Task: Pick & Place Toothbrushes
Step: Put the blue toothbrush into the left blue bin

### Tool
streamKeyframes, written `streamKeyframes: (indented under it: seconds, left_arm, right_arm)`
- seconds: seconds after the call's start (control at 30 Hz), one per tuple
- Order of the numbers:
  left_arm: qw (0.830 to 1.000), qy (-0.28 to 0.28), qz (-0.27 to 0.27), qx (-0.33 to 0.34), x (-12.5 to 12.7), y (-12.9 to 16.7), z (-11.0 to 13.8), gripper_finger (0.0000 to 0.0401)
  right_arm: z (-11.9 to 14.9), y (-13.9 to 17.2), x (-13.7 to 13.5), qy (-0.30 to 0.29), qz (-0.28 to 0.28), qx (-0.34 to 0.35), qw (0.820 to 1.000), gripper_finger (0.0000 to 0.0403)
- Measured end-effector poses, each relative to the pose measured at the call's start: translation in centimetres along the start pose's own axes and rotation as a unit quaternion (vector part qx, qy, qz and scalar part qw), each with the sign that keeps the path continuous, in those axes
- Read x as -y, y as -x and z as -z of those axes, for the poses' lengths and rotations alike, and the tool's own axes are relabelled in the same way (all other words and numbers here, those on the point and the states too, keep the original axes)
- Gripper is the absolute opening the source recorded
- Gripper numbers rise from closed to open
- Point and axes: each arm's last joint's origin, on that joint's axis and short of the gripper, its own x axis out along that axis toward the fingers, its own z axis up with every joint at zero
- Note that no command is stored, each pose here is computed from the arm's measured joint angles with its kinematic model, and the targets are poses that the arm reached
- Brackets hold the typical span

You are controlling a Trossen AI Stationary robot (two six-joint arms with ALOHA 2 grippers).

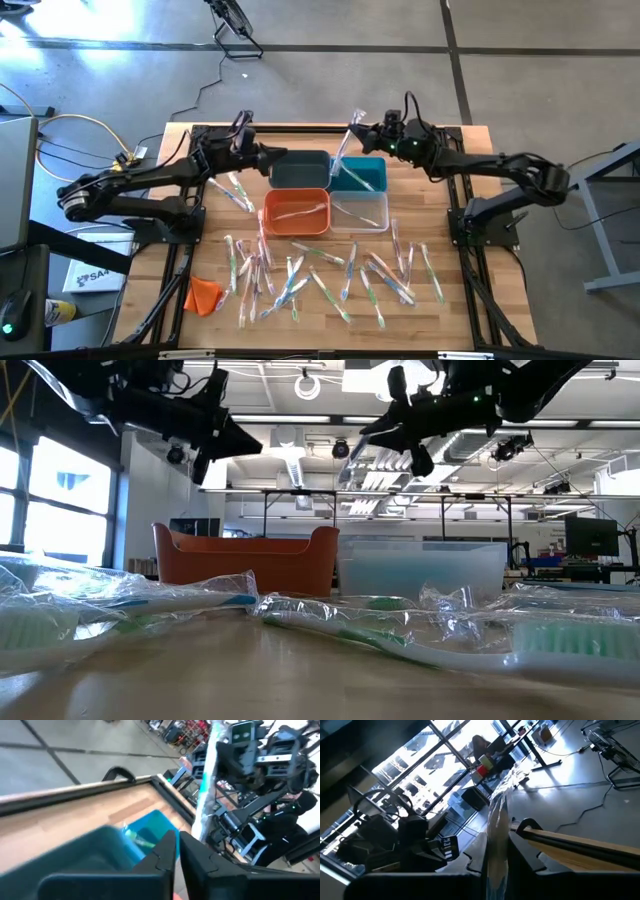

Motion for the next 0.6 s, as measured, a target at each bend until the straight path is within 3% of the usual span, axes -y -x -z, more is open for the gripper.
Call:
streamKeyframes:
  seconds: [0.27,0.47,0.6]
  left_arm:
    - [0.999,-0.001,-0.042,-0.033,-0.8,-1.6,-1.7,0.0113]
    - [0.998,-0.014,0.017,-0.058,-2.1,-2.5,-3.4,0.0124]
    - [0.997,-0.029,0.056,-0.039,-2.5,-3.3,-4.1,0.0125]
  right_arm:
    - [-1.2,-2.2,-1.0,0.07,-0.021,0.002,0.997,0.0043]
    - [-1.9,-3.6,-1.0,0.103,-0.037,-0.01,0.994,0.0043]
    - [-2.4,-4.3,-0.5,0.104,-0.048,-0.018,0.993,0.0043]
